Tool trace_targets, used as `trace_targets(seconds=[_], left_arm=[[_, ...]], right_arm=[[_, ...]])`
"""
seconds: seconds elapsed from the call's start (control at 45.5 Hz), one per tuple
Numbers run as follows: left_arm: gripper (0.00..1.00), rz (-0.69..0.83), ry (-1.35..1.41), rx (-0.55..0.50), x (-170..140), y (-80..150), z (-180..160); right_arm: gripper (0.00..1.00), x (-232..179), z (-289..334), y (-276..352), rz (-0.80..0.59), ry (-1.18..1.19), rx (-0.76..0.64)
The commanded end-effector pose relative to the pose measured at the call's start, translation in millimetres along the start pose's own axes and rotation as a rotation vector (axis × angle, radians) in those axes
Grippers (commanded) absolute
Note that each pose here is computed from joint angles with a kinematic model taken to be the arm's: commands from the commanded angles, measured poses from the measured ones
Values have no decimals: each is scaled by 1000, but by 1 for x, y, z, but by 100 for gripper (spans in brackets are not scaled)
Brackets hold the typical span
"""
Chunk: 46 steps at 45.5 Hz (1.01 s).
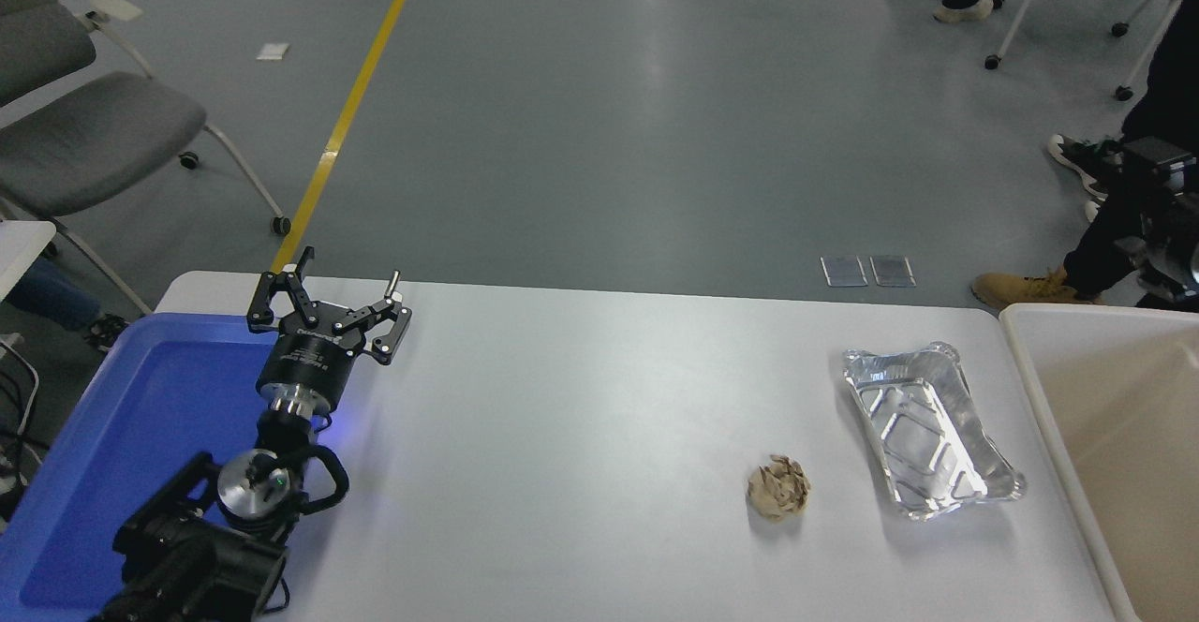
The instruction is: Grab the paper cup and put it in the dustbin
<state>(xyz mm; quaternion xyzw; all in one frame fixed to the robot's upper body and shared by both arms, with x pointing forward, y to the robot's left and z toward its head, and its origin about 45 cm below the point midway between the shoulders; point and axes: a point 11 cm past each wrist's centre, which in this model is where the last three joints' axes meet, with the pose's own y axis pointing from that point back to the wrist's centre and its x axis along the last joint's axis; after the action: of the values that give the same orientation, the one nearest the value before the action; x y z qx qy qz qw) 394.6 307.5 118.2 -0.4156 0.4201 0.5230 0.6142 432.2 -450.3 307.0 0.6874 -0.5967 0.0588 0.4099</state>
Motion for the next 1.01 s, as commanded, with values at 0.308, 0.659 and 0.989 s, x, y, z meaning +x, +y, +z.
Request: trace_targets(seconds=[0.308, 0.659, 0.989], left_arm=[[99, 0, 0, 0, 0, 0, 0], [99, 0, 1, -1, 0, 0, 0], [99, 0, 1, -2, 0, 0, 0]], right_arm=[[100, -58, -160, 76, -300, 678, 20], [100, -128, -188, 108, -535, 994, -59], [100, -191, -156, 119, -760, 1090, -136]])
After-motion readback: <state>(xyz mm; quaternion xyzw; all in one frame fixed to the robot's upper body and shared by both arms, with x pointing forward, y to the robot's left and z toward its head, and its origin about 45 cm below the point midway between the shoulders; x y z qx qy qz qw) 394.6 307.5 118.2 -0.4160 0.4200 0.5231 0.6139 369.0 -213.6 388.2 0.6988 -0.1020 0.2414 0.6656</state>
